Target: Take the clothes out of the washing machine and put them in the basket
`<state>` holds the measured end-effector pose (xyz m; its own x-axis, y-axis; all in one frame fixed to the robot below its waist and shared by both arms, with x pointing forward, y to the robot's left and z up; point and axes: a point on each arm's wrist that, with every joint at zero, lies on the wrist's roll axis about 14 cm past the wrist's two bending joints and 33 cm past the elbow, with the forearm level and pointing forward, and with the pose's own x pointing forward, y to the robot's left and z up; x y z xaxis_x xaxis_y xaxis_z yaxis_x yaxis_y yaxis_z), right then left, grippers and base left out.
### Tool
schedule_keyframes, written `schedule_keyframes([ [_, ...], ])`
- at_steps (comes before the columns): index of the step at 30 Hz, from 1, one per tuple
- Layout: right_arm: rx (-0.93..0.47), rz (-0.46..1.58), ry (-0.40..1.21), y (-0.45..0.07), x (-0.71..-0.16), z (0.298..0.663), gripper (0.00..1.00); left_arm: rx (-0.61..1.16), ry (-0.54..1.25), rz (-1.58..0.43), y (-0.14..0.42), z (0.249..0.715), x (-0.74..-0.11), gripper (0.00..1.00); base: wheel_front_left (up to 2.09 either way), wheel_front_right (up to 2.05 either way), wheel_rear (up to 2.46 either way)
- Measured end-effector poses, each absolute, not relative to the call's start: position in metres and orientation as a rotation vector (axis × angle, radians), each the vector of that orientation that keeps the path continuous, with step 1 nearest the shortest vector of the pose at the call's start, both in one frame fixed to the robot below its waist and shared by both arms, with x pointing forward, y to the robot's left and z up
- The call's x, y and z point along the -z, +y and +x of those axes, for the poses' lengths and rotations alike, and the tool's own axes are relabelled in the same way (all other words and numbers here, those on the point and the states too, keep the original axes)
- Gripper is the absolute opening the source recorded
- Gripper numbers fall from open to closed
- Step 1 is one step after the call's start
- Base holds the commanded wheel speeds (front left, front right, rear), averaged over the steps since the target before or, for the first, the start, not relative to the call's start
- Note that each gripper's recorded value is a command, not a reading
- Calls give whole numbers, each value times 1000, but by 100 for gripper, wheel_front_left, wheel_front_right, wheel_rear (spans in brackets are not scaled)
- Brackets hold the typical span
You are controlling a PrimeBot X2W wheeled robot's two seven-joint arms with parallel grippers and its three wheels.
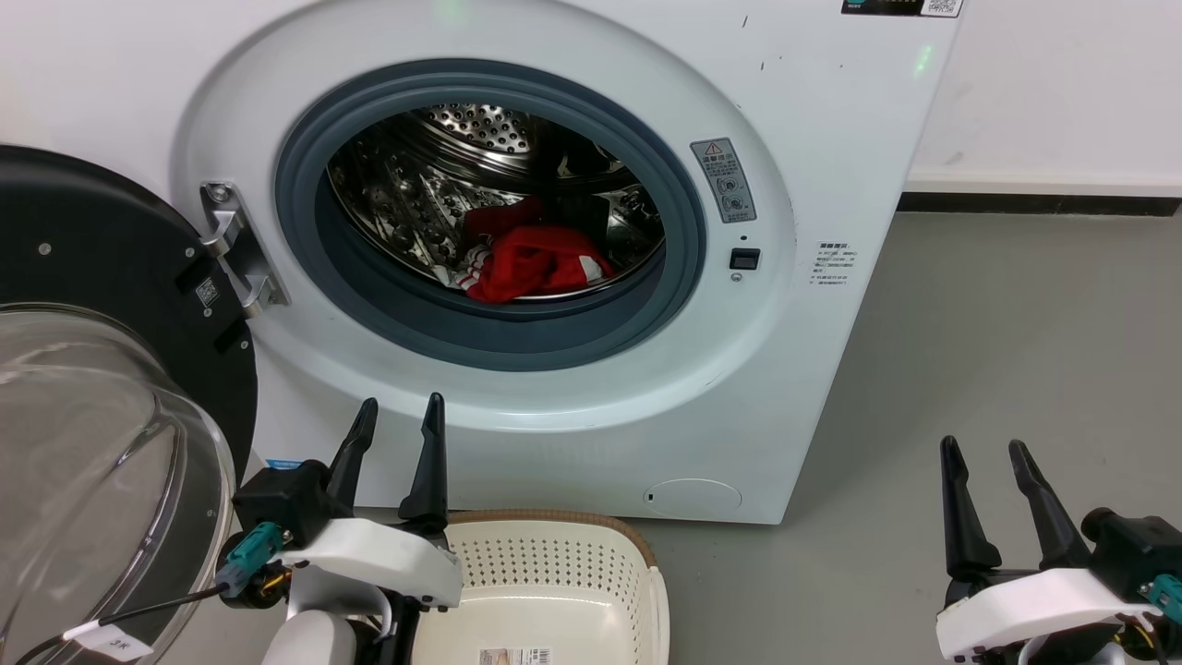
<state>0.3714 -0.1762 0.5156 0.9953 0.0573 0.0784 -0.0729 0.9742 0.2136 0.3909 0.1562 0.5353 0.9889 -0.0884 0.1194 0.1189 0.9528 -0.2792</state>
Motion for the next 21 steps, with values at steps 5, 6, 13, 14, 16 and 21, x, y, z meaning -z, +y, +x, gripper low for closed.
schedule_keyframes([
  [5,-75,175,-72,-174,-516,372,100,108,-113,-242,156,391,-535,100,0,0,0],
  [6,-77,167,-72,-174,-516,372,100,109,-114,-235,155,391,-535,100,0,0,0],
  [13,-87,109,-69,-172,-514,371,100,111,-120,-174,155,391,-534,100,0,0,0],
  [14,-89,104,-68,-171,-514,371,100,111,-122,-167,155,391,-535,100,0,0,0],
  [16,-92,89,-69,-171,-514,371,100,112,-123,-150,154,391,-535,100,0,0,0],
  [21,-100,52,-71,-169,-514,371,100,112,-131,-116,155,391,-535,100,0,0,0],
])
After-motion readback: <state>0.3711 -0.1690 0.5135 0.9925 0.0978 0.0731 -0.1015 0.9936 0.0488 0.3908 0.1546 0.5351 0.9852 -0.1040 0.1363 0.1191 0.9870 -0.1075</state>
